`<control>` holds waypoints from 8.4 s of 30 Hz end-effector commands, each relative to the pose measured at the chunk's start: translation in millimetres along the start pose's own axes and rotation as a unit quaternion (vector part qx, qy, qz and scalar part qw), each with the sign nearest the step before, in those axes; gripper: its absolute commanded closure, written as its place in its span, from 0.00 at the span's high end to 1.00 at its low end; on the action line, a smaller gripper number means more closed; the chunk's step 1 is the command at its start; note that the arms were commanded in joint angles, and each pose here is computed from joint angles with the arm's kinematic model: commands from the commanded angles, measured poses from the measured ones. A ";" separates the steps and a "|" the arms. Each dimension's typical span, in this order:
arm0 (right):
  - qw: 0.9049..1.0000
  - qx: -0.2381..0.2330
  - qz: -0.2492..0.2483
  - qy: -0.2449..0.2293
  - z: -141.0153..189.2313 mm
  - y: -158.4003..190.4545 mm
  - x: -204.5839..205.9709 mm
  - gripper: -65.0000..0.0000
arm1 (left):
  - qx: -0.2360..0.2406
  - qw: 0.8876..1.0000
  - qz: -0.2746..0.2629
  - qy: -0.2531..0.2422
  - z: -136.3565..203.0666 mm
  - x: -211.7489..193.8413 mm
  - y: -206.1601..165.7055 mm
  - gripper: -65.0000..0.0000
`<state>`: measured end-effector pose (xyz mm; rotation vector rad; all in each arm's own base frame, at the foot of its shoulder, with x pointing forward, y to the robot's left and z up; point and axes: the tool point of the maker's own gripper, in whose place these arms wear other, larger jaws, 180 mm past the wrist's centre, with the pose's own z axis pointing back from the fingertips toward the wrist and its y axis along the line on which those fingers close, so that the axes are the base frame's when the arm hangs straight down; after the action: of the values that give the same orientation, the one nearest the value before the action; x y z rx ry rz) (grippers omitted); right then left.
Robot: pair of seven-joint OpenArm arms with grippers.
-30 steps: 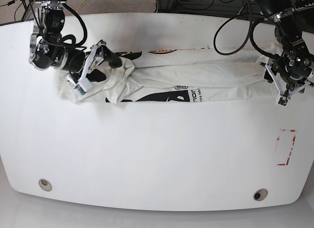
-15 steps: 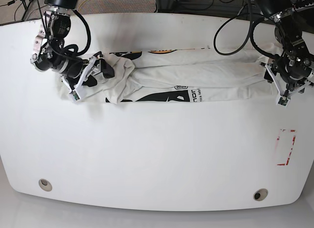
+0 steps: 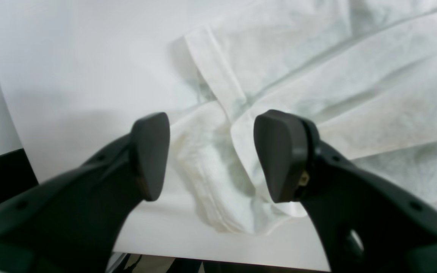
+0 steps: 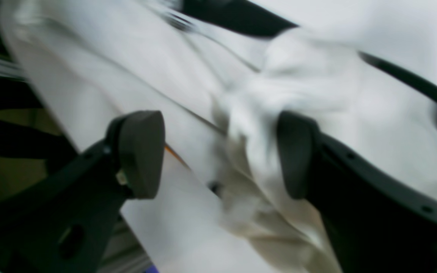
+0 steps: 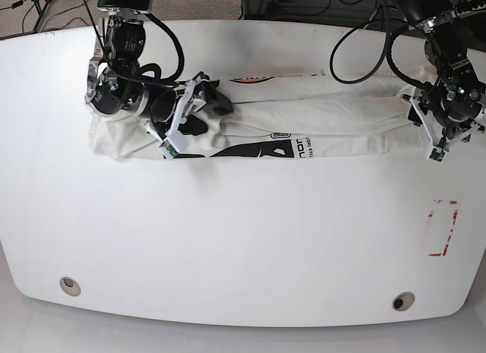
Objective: Fold the T-shirt properly
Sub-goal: 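Grasp the sleeve fabric with the right gripper and tuck it onto the fold, then press the right gripper along the folded shirt toward the left gripper, then grasp the strip ends with both grippers, right at one end, left at other, then carry the left gripper's end over the strip toward the right gripper, then lower the folded end onto the strip and regrasp with both grippers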
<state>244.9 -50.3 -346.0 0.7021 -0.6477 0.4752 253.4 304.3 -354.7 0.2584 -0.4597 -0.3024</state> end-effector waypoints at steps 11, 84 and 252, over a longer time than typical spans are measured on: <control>0.998 0.035 0.032 -0.031 -0.8 24.1 26.3 0.69 | 0.014 1.000 -0.004 -0.013 5.8 8.0 10.8 0.57; 0.970 -0.213 0.081 0.086 31.4 -103.9 -48.4 0.17 | -0.038 0.976 0.199 -0.084 17.4 -22.3 31.0 0.59; 0.955 -0.248 0.157 0.034 52.8 -62.3 22.2 0.18 | -0.242 0.951 -0.070 -0.180 37.4 101.9 -170.9 0.08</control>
<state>271.6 -127.6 -335.9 0.1084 -0.7586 0.5948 279.2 107.0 -341.2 -0.2529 -0.6658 -0.5952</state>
